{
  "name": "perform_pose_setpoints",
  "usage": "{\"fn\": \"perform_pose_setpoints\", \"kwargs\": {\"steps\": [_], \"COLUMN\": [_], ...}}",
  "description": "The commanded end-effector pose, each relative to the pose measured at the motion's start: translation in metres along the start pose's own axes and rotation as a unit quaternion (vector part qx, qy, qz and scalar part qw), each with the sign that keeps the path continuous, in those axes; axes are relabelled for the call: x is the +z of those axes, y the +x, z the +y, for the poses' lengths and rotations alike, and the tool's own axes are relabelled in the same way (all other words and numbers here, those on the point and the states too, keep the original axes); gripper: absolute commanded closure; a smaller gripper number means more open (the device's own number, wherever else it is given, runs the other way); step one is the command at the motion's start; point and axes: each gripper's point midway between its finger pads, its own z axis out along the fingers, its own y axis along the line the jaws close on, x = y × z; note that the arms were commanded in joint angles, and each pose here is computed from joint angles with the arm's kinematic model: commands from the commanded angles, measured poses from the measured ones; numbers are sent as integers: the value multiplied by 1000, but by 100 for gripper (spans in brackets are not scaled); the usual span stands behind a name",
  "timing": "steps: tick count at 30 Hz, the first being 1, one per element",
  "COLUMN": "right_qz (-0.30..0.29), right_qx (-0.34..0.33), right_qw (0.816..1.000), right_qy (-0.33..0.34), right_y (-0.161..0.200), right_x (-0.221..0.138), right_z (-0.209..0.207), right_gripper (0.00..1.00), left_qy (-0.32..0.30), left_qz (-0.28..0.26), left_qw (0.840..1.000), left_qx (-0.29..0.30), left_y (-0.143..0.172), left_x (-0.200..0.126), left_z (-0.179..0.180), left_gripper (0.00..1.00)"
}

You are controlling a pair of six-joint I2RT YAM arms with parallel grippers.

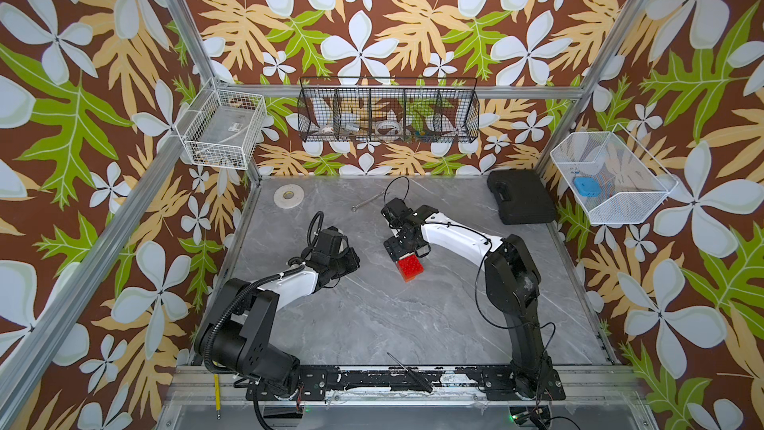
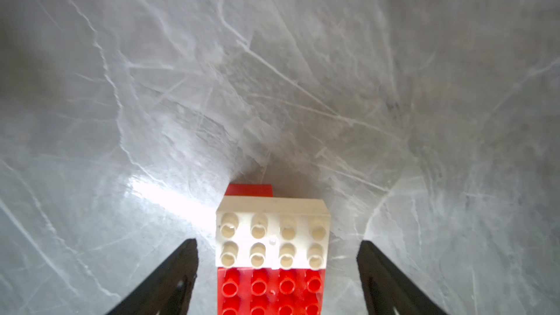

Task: Assemble a rectangle with lego
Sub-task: Assemble the lego brick with the lego brick, then adjust the lego brick at the center of the board.

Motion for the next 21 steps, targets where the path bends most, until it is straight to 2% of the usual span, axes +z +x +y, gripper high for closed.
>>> {"fn": "perform_pose_setpoints", "kwargs": {"steps": [1,5,10,16,21], "right_qz": [-10,-31,-20,-7,-3], "right_qx": [-9,4,29,31,21], "right_qw": [1000,1000,999,999,999], "right_qy": [0,6,10,-6,-29], "right_y": [-3,-1,31,63,73], "right_x": [-16,-36,-24,6,19], "right_z": [-5,-41,-87,-85,-76], "right_gripper": [16,20,32,34,35], "left_qy": [-6,-6,2,-11,-20], "left_qz": [13,50,92,108,128], "left_qw": [1000,998,994,993,990], "left_qx": [1,27,54,52,63], "left_y": [3,13,30,31,36], "left_x": [1,11,35,64,80], "left_z": [0,-15,-46,-56,-67], "left_gripper": [85,87,91,92,92]}}
